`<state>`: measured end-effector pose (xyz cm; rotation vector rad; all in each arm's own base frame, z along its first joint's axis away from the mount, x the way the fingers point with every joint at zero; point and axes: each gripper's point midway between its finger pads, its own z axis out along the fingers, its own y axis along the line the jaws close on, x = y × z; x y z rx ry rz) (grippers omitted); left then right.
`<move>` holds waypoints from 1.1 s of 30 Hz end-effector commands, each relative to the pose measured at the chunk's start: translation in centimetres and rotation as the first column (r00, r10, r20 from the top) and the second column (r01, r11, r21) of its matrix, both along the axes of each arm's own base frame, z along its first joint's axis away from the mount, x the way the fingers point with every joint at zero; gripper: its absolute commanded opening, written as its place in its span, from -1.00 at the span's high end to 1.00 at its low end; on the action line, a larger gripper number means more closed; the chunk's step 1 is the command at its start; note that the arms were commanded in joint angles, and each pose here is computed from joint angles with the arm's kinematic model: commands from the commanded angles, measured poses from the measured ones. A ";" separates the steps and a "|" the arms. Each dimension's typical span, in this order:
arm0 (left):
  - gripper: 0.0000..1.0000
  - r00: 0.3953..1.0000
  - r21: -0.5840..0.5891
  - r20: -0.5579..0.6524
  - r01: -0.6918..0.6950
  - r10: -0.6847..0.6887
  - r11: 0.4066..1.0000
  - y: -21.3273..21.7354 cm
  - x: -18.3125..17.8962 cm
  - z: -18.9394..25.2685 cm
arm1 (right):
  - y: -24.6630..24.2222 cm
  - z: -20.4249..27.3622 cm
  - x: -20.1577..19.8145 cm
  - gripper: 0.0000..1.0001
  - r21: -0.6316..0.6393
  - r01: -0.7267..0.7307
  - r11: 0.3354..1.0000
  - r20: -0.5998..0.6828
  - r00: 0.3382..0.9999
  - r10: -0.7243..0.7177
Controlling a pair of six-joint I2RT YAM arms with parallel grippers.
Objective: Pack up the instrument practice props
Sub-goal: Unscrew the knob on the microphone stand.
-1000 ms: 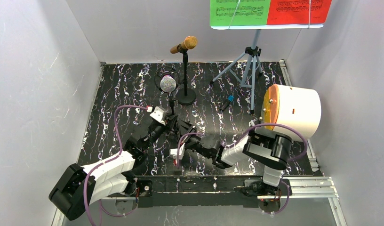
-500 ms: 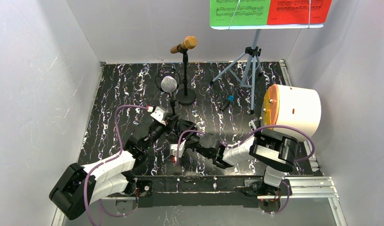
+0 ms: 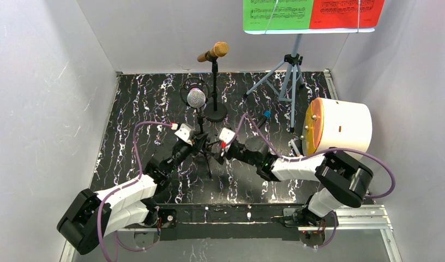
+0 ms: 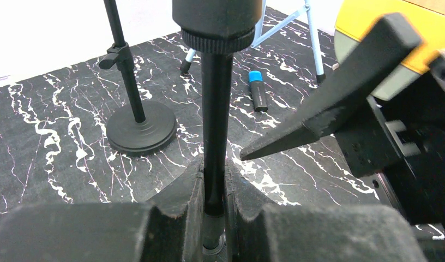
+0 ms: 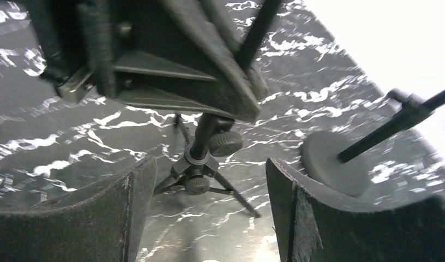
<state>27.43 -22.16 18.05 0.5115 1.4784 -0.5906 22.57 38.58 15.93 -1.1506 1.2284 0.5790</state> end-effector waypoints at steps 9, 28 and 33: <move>1.00 0.997 0.025 -0.066 0.049 -0.048 0.998 -0.8 -0.9 -1.5 | -0.4 5.2 0.2 -0.60 0.503 0.072 0.861 -0.653 0.685 0.324; 1.00 0.997 0.022 -0.065 0.050 -0.049 0.998 -0.8 -0.9 -1.5 | 0.3 3.3 2.6 -0.17 0.551 0.208 0.808 -0.789 0.446 0.423; 1.00 0.997 0.022 -0.064 0.050 -0.049 0.998 -0.8 -0.9 -1.4 | 0.5 3.1 2.8 -0.11 0.556 0.215 0.803 -0.795 0.422 0.437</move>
